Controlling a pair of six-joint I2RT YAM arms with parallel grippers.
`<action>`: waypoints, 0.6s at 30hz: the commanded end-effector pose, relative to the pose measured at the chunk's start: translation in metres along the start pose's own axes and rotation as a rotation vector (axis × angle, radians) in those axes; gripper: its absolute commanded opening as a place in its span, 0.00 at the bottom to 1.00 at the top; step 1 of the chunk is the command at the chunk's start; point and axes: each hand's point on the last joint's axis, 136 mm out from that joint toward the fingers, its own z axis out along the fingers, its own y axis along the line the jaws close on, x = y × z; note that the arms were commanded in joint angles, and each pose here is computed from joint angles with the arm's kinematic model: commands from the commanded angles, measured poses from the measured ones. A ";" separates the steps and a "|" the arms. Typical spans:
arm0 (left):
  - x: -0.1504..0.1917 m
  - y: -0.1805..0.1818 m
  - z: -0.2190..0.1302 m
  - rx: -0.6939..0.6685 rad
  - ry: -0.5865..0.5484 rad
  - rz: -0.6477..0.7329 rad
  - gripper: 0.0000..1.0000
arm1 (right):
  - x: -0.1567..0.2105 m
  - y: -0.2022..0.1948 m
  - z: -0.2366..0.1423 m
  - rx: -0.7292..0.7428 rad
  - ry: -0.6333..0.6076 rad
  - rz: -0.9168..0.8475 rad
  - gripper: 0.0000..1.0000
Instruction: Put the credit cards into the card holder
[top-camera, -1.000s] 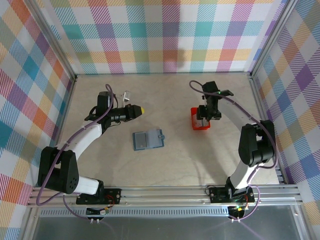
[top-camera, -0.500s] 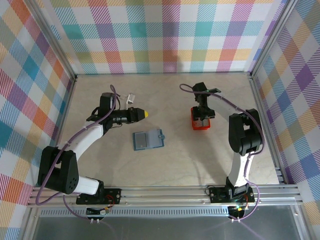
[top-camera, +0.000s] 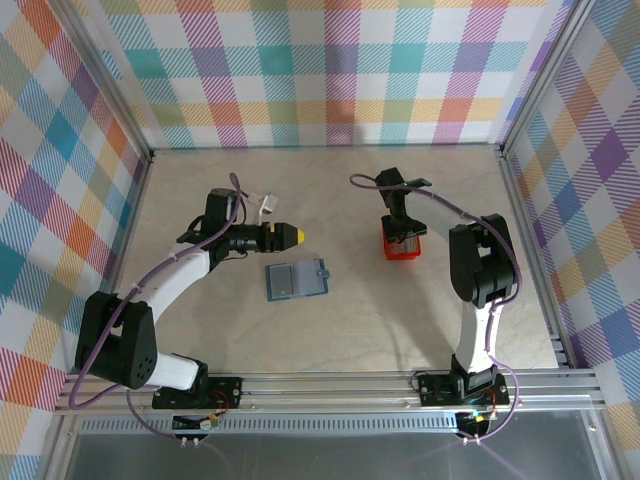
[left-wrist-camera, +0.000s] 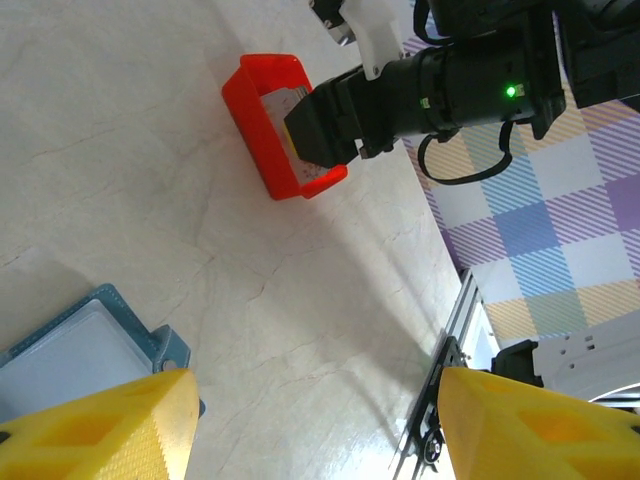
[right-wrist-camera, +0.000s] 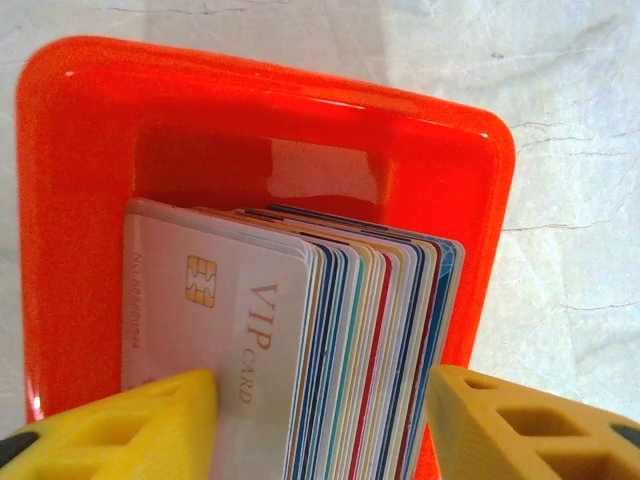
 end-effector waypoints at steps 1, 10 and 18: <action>0.005 0.000 0.003 -0.004 0.028 0.016 0.66 | -0.005 -0.007 0.000 0.043 -0.010 -0.008 0.51; 0.006 0.002 0.004 -0.017 0.035 0.023 0.67 | -0.008 -0.008 -0.002 0.046 -0.025 -0.003 0.27; 0.008 0.004 0.005 -0.025 0.044 0.027 0.66 | -0.014 -0.011 -0.007 0.053 -0.051 0.009 0.16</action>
